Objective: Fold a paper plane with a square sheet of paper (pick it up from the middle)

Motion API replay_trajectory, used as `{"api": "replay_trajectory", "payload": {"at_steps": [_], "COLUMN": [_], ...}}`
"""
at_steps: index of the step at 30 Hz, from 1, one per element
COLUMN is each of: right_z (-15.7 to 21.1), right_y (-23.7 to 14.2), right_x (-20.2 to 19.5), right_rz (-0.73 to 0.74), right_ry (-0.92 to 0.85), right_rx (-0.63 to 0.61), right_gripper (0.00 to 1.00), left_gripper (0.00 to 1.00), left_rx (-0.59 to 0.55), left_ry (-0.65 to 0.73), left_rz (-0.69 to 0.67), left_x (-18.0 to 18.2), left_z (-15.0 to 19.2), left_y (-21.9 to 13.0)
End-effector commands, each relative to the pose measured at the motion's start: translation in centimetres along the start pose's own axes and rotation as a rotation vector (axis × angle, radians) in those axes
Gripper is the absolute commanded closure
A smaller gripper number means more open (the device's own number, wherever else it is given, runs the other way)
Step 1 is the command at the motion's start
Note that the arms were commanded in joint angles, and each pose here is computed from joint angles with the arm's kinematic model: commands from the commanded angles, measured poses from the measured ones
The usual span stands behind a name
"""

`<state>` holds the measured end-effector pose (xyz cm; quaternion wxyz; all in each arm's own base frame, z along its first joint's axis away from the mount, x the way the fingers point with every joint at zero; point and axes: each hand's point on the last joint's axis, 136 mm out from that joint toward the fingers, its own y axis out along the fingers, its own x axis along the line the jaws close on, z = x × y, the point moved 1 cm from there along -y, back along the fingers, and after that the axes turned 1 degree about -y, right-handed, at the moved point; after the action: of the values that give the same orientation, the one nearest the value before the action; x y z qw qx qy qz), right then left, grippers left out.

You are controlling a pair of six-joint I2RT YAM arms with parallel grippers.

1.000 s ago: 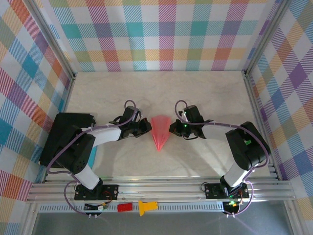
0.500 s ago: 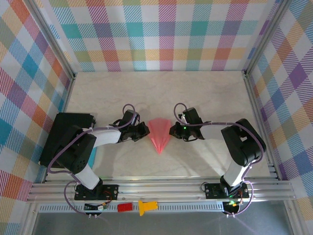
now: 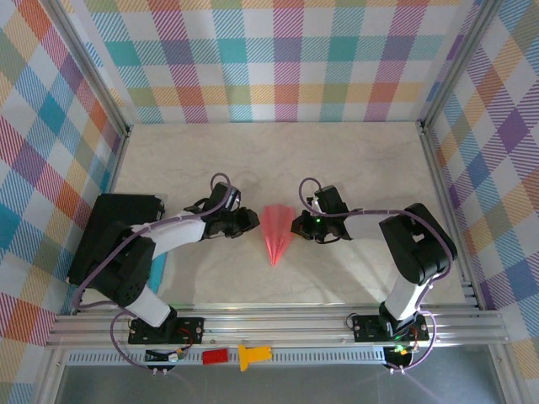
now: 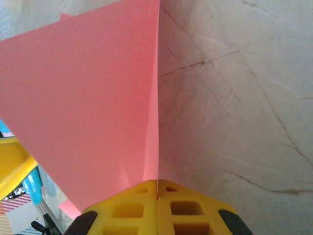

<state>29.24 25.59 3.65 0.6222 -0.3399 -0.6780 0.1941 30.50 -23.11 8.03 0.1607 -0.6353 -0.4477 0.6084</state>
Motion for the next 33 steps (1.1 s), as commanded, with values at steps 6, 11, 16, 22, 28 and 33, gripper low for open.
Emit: {"api": "replay_trajectory", "payload": {"at_steps": [6,11,16,22,28,33], "right_z": [-0.5,-0.4,-0.4,-0.3,-0.5,-0.4], "right_y": [0.1,0.2,0.2,0.2,0.2,0.3], "right_x": [0.5,0.5,0.5,0.5,0.6,0.6], "right_rz": [-0.024,-0.026,-0.026,-0.028,-0.029,-0.03], "right_ry": [0.01,0.014,0.014,0.012,0.011,0.011], "right_rx": [0.0,0.005,0.007,0.008,0.007,0.011], "right_gripper": [0.94,0.94,0.94,0.94,0.94,0.94], "left_gripper": [0.7,0.73,0.7,0.68,0.67,0.65], "left_rx": [0.072,0.105,0.098,0.095,0.093,0.089], "left_ry": [0.035,0.068,0.098,0.121,0.143,0.178], "left_rz": [0.099,0.069,0.005,-0.014,-0.019,-0.032], "left_x": [-3.2,-3.2,-2.3,-2.0,-2.1,-2.4], "left_z": [3.4,4.5,4.6,4.5,4.3,3.8], "left_y": [-0.7,0.8,1.6,1.8,2.0,2.2]}}
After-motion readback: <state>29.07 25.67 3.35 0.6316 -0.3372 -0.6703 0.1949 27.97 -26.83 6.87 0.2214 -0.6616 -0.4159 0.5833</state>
